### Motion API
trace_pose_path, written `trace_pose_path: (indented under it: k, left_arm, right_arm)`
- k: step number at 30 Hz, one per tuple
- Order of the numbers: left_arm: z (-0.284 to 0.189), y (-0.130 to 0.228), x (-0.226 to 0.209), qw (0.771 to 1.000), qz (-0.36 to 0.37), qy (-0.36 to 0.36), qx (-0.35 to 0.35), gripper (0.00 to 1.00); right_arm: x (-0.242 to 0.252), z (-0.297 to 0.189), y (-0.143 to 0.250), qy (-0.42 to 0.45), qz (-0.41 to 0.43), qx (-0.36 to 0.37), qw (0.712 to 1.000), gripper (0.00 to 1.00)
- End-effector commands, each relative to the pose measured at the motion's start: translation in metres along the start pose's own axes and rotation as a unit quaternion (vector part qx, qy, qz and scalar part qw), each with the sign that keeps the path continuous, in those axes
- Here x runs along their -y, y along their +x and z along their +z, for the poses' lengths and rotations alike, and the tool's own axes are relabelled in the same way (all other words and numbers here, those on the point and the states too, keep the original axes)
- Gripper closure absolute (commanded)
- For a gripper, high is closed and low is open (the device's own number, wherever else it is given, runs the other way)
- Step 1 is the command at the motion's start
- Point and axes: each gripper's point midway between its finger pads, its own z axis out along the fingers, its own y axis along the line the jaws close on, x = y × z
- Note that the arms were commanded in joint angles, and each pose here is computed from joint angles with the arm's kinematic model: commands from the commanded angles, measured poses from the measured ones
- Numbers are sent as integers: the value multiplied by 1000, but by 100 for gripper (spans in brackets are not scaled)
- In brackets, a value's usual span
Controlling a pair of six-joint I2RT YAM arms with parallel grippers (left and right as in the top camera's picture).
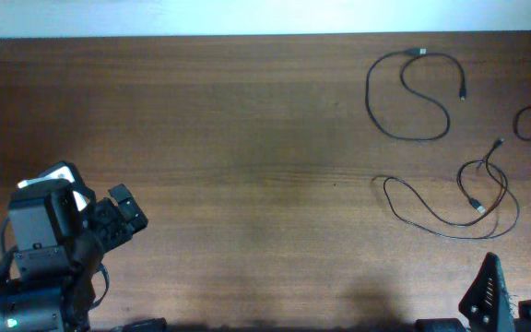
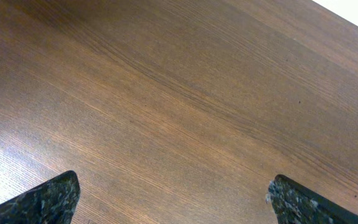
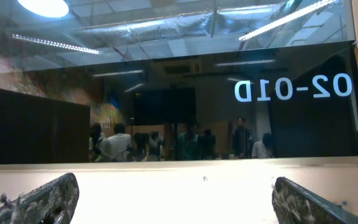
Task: Untangle cables
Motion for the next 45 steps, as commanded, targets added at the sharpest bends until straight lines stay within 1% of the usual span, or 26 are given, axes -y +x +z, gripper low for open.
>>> trace_pose_path:
  k: [1,4,6,7,9,12,13,15,18,20,23,25,27,40,45]
  left_arm:
    - [0,0,0,1000,5,1,1,1]
    - [0,0,0,1000,5,1,1,1]
    - [0,0,0,1000,5,1,1,1]
    - [0,0,0,1000,5,1,1,1]
    - [0,0,0,1000,5,1,1,1]
    - [0,0,0,1000,5,1,1,1]
    - [0,0,0,1000,5,1,1,1]
    - [0,0,0,1000,5,1,1,1]
    - [0,0,0,1000,5,1,1,1]
    - [0,0,0,1000,5,1,1,1]
    - [0,0,0,1000,5,1,1,1]
    - [0,0,0,1000,5,1,1,1]
    - [0,0,0,1000,5,1,1,1]
    - [0,0,0,1000,5,1,1,1]
    - [0,0,0,1000,5,1,1,1]
  right_arm:
    - [3,-2,-6,10,4,8,1000,2]
    - [13,1,-12,37,3,26,999,2]
    - [37,0,-7,107,5,27,994,2]
    - [46,-2,6,132,4,3,991,2]
    - [51,0,55,138,1,-75,988,2]
    - [59,5,135,145,-4,-152,978,2]
    - [62,3,162,149,4,-175,973,2]
    - [67,-1,216,165,55,-204,963,2]
    - [72,-9,268,170,65,-225,957,2]
    - [74,-15,285,174,64,-241,953,2]
    - [78,-23,303,184,59,-258,947,2]
    - [88,-34,320,211,49,-274,937,2]
    - [88,-37,328,212,48,-283,934,2]
    - [88,-37,328,212,48,-285,934,2]
    - [88,-34,323,210,50,-262,941,2]
